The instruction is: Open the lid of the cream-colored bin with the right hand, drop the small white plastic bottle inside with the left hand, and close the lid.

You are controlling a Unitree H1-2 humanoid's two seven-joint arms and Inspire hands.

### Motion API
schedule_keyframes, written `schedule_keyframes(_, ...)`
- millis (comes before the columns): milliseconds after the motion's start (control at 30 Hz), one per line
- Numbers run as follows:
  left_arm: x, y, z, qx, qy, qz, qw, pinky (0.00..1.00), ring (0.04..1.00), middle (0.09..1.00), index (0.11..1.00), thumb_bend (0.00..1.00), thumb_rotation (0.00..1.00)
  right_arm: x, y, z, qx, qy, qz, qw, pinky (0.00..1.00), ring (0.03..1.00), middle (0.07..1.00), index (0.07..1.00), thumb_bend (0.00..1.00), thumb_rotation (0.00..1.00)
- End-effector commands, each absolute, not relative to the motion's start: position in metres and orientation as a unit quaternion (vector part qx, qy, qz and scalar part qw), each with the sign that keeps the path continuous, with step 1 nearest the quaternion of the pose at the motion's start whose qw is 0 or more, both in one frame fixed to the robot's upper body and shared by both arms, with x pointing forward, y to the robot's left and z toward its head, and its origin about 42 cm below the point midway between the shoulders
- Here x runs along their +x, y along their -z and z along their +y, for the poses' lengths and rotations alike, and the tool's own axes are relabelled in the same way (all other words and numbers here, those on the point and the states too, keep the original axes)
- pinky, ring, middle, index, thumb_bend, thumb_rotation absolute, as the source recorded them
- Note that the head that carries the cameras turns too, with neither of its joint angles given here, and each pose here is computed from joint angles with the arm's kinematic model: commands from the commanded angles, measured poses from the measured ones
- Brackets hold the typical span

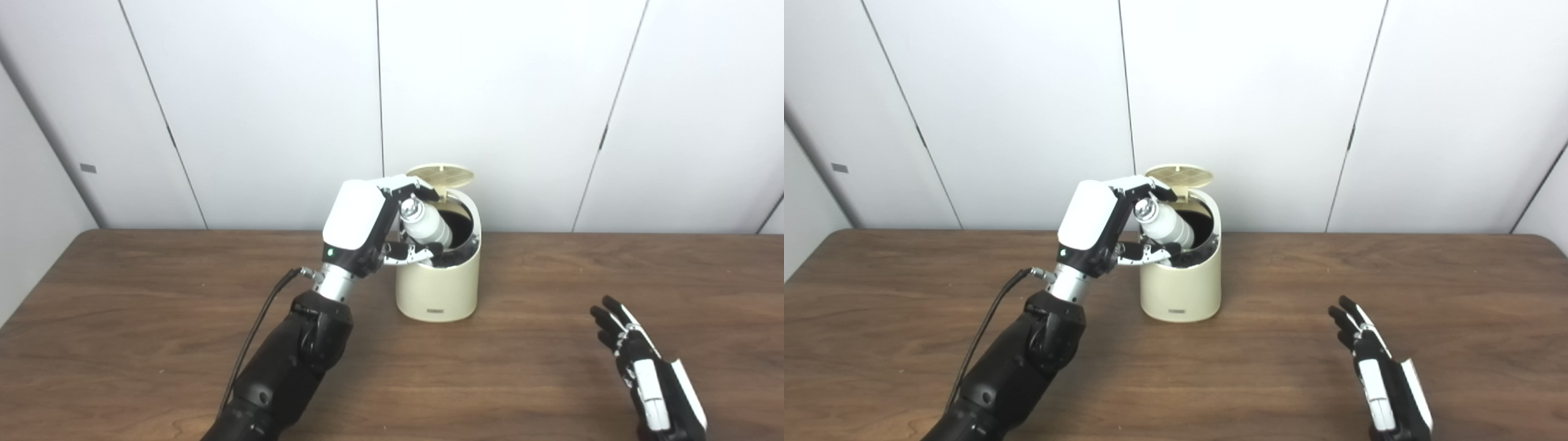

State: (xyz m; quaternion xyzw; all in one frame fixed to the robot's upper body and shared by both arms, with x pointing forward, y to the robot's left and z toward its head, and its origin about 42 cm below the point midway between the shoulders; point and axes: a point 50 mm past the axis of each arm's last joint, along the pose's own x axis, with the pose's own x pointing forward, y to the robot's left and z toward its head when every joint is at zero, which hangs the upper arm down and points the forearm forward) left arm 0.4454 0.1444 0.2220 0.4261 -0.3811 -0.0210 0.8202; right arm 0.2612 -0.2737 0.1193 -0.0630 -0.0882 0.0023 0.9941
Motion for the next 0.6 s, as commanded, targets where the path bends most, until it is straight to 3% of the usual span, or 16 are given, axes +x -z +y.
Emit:
schedule_keyframes(0, 0.451, -0.25, 0.142, 0.415, 0.01, -0.409, 0.812, 0.51, 0.567, 0.618, 0.612, 1.0, 0.15, 0.248, -0.088, -0.264, -0.033, 0.004, -0.041, 0.999, 0.92, 0.925, 0.879, 0.913, 0.58, 0.99)
schedule_keyframes(333, 0.448, -0.254, 0.143, 0.395, 0.002, -0.424, 0.815, 0.48, 0.53, 0.615, 0.606, 1.0, 0.18, 0.248, -0.087, -0.268, -0.043, -0.001, -0.043, 0.998, 0.91, 0.921, 0.874, 0.902, 0.58, 1.0)
schedule_keyframes(567, 0.434, -0.26, 0.15, 0.335, -0.016, -0.445, 0.83, 0.41, 0.465, 0.558, 0.562, 1.0, 0.12, 0.248, -0.085, -0.271, -0.043, 0.001, -0.039, 0.998, 0.93, 0.923, 0.873, 0.91, 0.57, 1.0)
